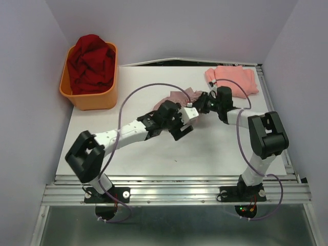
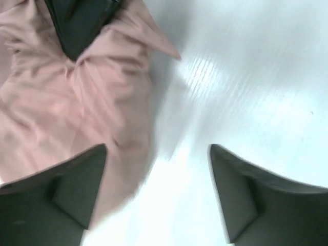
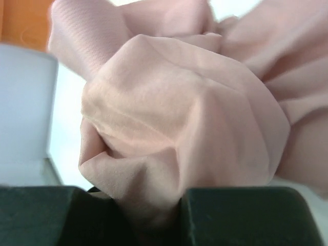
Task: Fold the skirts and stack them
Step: Neatly place the folded skirt to the corner
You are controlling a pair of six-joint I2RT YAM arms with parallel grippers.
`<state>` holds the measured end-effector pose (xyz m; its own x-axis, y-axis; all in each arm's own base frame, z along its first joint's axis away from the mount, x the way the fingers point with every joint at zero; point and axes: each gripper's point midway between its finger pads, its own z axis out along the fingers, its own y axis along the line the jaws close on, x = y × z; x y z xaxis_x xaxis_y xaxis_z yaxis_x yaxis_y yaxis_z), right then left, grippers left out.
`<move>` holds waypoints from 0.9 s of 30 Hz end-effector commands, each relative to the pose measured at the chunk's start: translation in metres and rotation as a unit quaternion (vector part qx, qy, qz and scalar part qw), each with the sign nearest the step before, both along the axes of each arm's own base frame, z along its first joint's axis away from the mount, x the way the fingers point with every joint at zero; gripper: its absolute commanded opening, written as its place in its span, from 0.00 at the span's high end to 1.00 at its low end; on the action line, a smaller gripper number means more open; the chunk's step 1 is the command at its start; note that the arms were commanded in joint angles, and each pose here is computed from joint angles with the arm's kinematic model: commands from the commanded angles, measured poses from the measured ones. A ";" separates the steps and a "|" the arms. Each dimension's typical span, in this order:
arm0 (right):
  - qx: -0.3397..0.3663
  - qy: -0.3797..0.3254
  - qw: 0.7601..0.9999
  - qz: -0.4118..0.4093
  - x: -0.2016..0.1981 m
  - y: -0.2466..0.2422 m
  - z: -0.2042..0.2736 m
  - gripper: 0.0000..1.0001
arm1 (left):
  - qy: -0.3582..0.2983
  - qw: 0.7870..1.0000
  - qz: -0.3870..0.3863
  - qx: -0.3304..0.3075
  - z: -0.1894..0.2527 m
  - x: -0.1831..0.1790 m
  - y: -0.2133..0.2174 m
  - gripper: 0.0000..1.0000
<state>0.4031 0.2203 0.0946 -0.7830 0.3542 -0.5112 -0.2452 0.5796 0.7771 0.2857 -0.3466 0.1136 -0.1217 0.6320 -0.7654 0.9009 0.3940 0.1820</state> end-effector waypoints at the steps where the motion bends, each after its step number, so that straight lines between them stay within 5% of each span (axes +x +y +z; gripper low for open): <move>1: -0.114 -0.094 0.988 0.049 0.031 -0.005 0.013 0.99 | -0.004 0.999 0.003 -0.045 0.072 -0.014 0.029 0.02; 6: -0.200 -0.172 0.960 0.094 0.075 -0.017 0.034 0.99 | 0.009 0.997 0.035 -0.071 0.097 -0.010 0.070 0.02; 15: -0.286 -0.204 0.932 0.087 0.161 -0.062 0.038 0.99 | 0.027 0.994 0.056 -0.089 0.091 -0.015 0.091 0.01; 27: -0.307 -0.235 0.920 0.062 0.196 -0.124 0.076 0.99 | 0.020 0.996 0.050 -0.075 0.086 -0.012 0.092 0.02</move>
